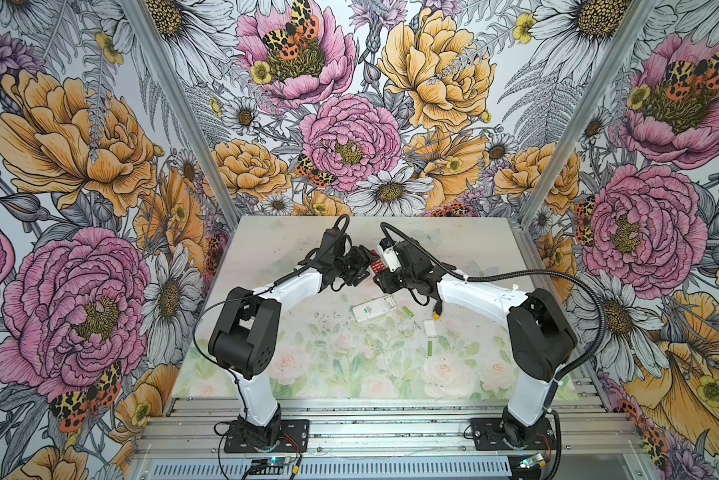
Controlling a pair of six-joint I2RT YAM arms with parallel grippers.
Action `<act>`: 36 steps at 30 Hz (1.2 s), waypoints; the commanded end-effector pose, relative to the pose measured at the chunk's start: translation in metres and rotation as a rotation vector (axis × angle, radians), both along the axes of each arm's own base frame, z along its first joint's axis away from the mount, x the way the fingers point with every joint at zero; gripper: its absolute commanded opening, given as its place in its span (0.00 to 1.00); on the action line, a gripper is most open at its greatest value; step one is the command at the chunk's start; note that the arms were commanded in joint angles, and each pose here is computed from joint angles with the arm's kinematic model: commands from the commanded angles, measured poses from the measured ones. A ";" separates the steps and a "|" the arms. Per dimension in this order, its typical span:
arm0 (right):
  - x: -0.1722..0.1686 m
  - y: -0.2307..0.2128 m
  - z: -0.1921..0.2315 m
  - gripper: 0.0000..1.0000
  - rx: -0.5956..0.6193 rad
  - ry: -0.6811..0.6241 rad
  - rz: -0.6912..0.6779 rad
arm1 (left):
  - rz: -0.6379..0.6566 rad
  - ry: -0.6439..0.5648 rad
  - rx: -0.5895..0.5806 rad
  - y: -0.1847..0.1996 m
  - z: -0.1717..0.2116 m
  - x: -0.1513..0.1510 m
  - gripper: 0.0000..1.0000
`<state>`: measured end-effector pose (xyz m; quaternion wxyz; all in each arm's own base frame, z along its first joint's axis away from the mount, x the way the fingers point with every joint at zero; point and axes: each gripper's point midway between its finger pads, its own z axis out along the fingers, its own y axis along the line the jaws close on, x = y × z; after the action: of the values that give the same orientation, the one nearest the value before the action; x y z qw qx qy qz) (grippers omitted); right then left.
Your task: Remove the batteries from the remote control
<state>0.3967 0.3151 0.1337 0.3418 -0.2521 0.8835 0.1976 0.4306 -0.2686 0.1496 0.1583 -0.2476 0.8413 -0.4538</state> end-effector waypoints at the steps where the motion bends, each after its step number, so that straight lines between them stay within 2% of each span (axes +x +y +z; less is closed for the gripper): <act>1: -0.006 0.017 0.048 0.28 0.131 -0.056 0.062 | 0.006 -0.083 -0.062 -0.004 0.017 0.014 0.57; 4: -0.005 0.015 0.049 0.29 0.138 -0.052 0.044 | 0.021 -0.130 -0.092 0.000 0.026 0.022 0.41; 5: -0.004 0.013 0.051 0.32 0.152 -0.047 0.028 | 0.030 -0.148 -0.102 0.003 0.031 0.026 0.36; 7: 0.000 0.011 0.061 0.49 0.214 -0.030 -0.019 | 0.044 -0.180 -0.110 0.008 0.042 0.031 0.30; 9: 0.003 0.008 0.081 0.62 0.341 -0.005 -0.090 | 0.074 -0.232 -0.133 0.018 0.060 0.039 0.26; 11: 0.008 -0.003 0.112 0.71 0.550 0.018 -0.197 | 0.118 -0.284 -0.143 0.033 0.078 0.049 0.25; 13: 0.013 -0.017 0.128 0.75 0.734 0.057 -0.319 | 0.151 -0.335 -0.159 0.044 0.094 0.056 0.23; 16: 0.017 -0.013 0.138 0.75 0.939 0.145 -0.355 | 0.195 -0.406 -0.215 0.053 0.117 0.065 0.23; 20: 0.021 0.009 0.148 0.73 1.143 0.220 -0.283 | 0.225 -0.465 -0.288 0.056 0.139 0.071 0.23; 25: 0.026 0.029 0.142 0.70 1.245 0.276 -0.239 | 0.231 -0.514 -0.361 0.052 0.159 0.068 0.23; 32: 0.039 0.034 0.137 0.55 1.263 0.257 -0.248 | 0.220 -0.519 -0.415 0.043 0.161 0.057 0.23; 36: 0.042 0.029 0.143 0.53 1.281 0.226 -0.244 | 0.231 -0.504 -0.413 0.045 0.154 0.051 0.23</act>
<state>0.4320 0.3488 0.2433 0.3161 0.1353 0.6820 0.6455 0.4918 -0.2253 0.2740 0.3356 -0.2621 0.6600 -0.6189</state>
